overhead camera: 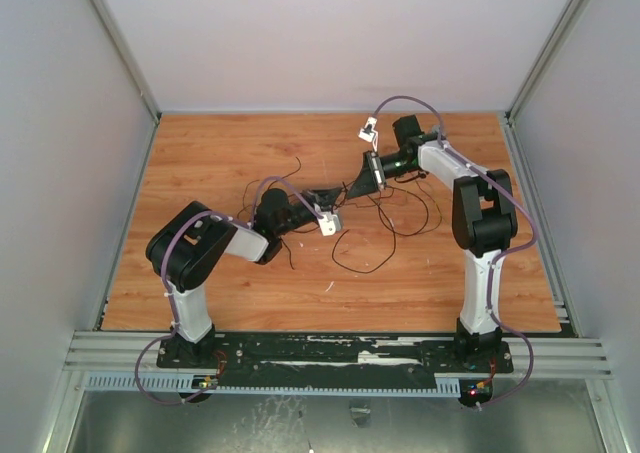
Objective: Zip-tie the wires
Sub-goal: Tie the cable at the center of the board.
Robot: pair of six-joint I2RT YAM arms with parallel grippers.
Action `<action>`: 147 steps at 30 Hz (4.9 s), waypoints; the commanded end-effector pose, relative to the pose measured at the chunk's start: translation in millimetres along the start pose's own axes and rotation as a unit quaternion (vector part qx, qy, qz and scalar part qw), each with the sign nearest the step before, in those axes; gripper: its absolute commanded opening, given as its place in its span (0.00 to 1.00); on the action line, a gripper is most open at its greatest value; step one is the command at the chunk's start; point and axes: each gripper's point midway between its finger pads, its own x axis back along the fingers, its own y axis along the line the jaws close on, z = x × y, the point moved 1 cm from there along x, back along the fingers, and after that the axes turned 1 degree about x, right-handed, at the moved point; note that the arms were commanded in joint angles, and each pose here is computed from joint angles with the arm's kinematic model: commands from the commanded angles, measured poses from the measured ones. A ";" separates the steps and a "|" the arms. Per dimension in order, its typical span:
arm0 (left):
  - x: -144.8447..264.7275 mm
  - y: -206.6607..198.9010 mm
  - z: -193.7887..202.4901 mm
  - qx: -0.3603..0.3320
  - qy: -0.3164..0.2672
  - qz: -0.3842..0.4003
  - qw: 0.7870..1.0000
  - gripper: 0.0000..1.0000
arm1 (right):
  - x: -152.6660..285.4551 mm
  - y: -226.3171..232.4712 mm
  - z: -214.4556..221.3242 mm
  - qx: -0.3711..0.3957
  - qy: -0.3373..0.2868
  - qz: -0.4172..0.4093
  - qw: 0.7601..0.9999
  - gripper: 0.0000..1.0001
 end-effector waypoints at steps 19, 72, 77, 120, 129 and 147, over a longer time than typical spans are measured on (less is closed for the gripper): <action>-6.6 5.9 -16.2 0.033 -0.034 -0.016 0.999 0.00 | 31.6 -7.4 -29.7 0.088 -0.028 0.153 0.984 0.14; -6.9 13.3 -18.9 0.050 -0.044 -0.029 0.997 0.00 | -3.2 38.7 -17.3 0.111 -0.017 0.114 0.987 0.37; -6.9 14.6 -19.6 0.051 -0.045 -0.032 0.997 0.00 | -4.6 37.7 -14.3 0.108 -0.014 0.113 0.988 0.33; -1.5 -3.0 -17.8 0.044 -0.040 -0.014 0.998 0.00 | 4.5 71.1 -102.2 0.169 -0.077 0.112 0.976 0.00; -2.5 12.6 -18.8 0.130 -0.038 -0.061 0.989 0.00 | -0.5 70.0 -73.0 0.165 -0.066 0.097 0.979 0.00; 27.4 33.4 -20.6 0.186 -0.033 -0.127 0.974 0.44 | -11.4 56.7 -57.8 0.166 -0.060 0.116 0.977 0.00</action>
